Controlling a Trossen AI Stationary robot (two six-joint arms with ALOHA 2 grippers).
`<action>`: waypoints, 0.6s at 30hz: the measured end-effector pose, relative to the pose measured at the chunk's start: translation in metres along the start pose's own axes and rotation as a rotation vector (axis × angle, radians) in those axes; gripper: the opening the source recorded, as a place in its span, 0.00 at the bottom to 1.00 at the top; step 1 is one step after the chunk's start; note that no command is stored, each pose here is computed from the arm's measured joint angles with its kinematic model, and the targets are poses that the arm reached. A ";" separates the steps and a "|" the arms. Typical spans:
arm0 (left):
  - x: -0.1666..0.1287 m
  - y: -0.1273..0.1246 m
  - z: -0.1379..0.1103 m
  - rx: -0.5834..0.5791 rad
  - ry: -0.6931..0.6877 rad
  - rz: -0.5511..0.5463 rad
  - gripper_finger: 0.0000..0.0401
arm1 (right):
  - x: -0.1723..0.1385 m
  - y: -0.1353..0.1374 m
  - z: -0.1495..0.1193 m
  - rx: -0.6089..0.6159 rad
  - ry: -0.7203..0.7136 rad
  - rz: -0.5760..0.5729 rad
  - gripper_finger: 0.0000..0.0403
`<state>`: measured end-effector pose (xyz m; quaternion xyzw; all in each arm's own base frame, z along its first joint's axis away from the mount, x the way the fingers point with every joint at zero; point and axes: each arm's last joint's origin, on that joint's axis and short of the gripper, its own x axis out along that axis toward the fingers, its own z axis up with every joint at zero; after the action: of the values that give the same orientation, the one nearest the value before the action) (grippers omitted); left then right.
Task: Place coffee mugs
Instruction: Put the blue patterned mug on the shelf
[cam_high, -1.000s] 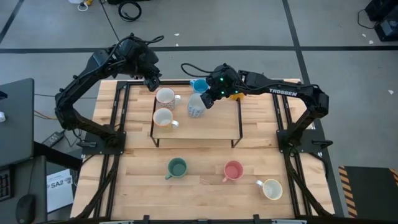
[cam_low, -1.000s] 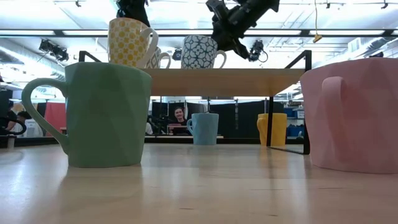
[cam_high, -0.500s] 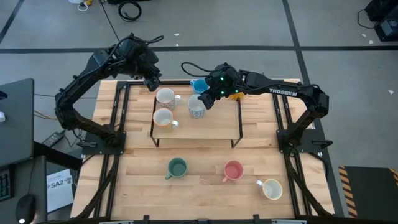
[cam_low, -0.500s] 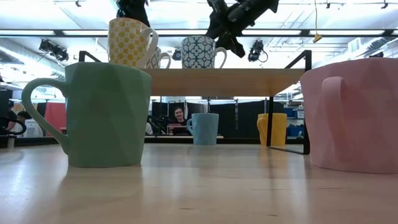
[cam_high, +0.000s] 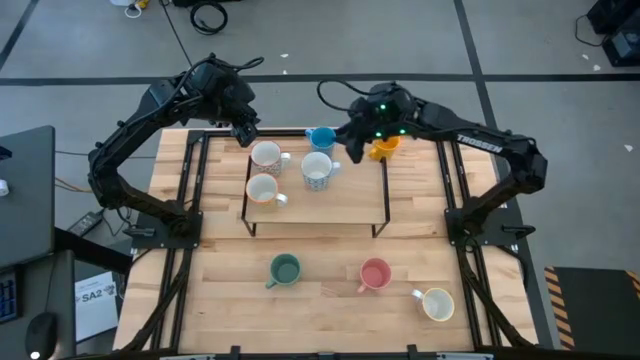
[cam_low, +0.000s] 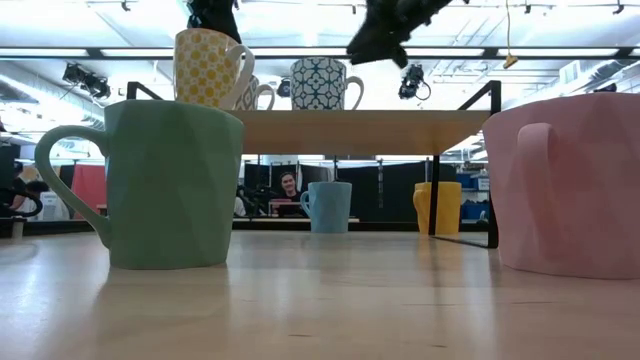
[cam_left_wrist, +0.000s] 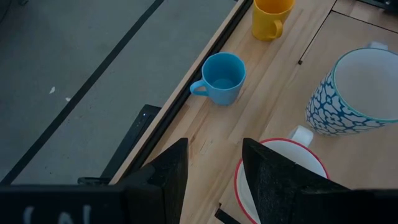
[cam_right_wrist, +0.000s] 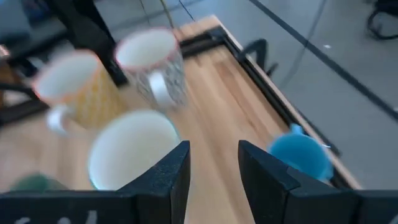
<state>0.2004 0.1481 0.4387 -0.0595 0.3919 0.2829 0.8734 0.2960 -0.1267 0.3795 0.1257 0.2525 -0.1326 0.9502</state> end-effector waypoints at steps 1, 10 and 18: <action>0.000 0.000 0.000 0.000 0.000 0.000 0.39 | -0.004 -0.001 -0.002 -0.020 0.018 -0.022 0.35; 0.000 0.000 0.000 0.000 0.000 0.000 0.39 | 0.008 0.001 -0.028 -0.078 0.280 -0.095 0.35; 0.000 0.000 0.000 0.001 0.000 0.000 0.39 | 0.020 0.012 -0.033 -0.135 0.308 -0.060 0.35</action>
<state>0.2004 0.1481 0.4387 -0.0592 0.3920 0.2825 0.8735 0.3020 -0.1091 0.3436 0.0730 0.4070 -0.1229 0.9022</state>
